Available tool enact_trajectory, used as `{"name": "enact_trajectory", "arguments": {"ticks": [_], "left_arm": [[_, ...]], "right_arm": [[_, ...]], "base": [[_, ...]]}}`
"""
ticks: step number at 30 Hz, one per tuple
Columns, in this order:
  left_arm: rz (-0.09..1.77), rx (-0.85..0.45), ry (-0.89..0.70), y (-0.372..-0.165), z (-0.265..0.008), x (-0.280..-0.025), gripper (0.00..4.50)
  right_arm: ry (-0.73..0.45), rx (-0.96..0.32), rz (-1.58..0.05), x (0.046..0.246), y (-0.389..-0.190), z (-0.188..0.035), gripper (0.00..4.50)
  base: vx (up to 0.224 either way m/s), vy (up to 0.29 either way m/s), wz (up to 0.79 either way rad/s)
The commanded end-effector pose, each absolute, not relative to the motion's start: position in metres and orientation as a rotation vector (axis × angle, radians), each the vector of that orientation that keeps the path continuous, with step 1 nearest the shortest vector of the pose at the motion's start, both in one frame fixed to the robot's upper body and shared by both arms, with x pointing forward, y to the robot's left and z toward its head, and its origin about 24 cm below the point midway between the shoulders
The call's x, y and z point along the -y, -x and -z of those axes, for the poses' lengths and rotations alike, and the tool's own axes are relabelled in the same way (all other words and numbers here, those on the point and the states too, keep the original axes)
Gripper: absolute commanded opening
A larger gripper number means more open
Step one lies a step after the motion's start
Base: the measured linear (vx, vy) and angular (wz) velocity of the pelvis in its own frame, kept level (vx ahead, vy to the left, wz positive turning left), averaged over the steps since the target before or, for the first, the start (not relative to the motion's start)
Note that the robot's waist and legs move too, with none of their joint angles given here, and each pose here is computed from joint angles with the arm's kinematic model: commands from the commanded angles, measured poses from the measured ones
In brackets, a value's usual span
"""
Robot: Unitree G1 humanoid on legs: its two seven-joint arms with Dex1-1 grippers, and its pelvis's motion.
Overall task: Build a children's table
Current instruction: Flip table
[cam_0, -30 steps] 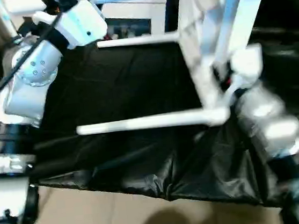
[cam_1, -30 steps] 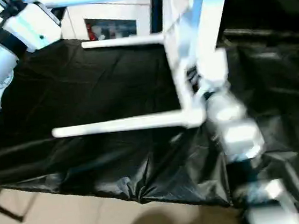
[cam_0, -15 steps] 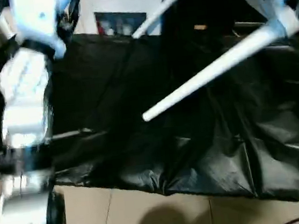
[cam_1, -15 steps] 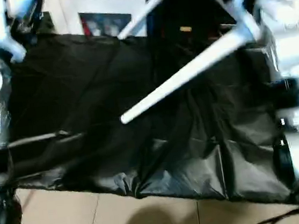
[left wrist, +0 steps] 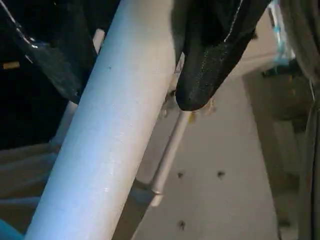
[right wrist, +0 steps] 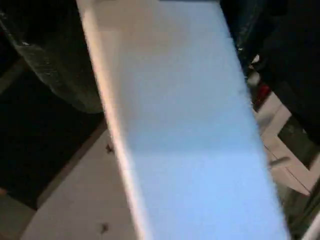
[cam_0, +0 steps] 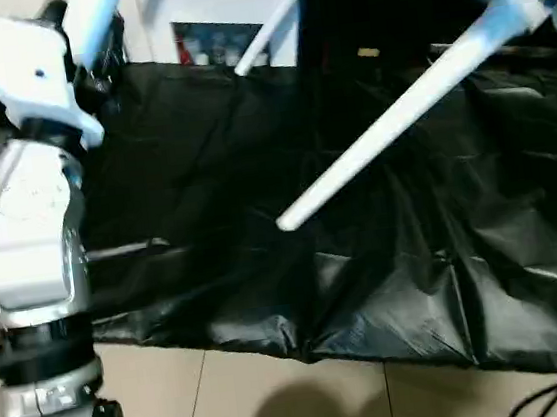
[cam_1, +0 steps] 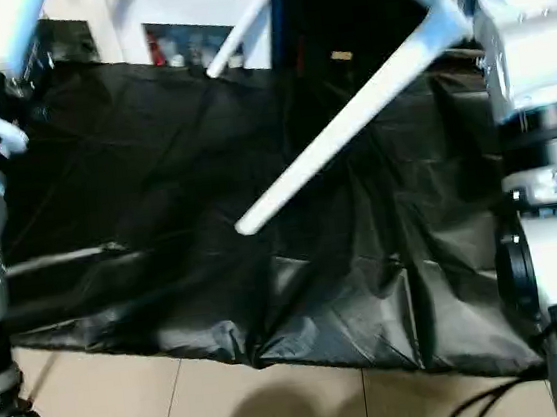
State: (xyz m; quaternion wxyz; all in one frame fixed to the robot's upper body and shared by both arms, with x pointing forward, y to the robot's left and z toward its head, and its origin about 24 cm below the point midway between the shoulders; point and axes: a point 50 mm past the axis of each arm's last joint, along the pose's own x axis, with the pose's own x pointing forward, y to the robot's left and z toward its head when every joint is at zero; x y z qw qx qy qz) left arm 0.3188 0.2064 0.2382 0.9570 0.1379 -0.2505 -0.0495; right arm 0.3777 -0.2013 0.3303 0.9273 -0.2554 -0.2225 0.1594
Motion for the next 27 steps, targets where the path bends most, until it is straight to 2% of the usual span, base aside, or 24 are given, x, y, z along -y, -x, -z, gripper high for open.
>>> {"name": "enact_trajectory", "arguments": {"ticks": [1,2,8,10,15,27], "left_arm": [[-0.100,0.447,-0.149,-0.318,-0.229,-0.241,2.29],[-0.097,0.445,-0.149,-0.318,-0.229,-0.240,2.29],[-0.078,0.442,-0.147,-0.318,-0.229,-0.237,2.28],[-0.074,0.439,-0.145,-0.319,-0.229,-0.237,2.27],[-0.071,0.432,-0.142,-0.319,-0.228,-0.236,2.12],[-0.056,0.427,-0.146,-0.320,-0.226,-0.235,1.90]], "right_arm": [[0.457,0.518,-0.345,0.216,-0.369,-0.340,3.24],[0.444,0.532,-0.396,0.213,-0.367,-0.339,3.45],[0.356,0.674,-0.593,0.199,-0.349,-0.348,3.85],[0.291,0.735,-0.653,0.195,-0.341,-0.354,4.07],[0.192,0.832,-0.773,0.191,-0.325,-0.362,4.09],[0.132,0.856,-0.866,0.192,-0.309,-0.353,4.09]], "base": [[0.000,0.000,0.00],[0.000,0.000,0.00],[0.000,0.000,0.00],[0.000,0.000,0.00],[0.000,0.000,0.00],[0.000,0.000,0.00]]}}
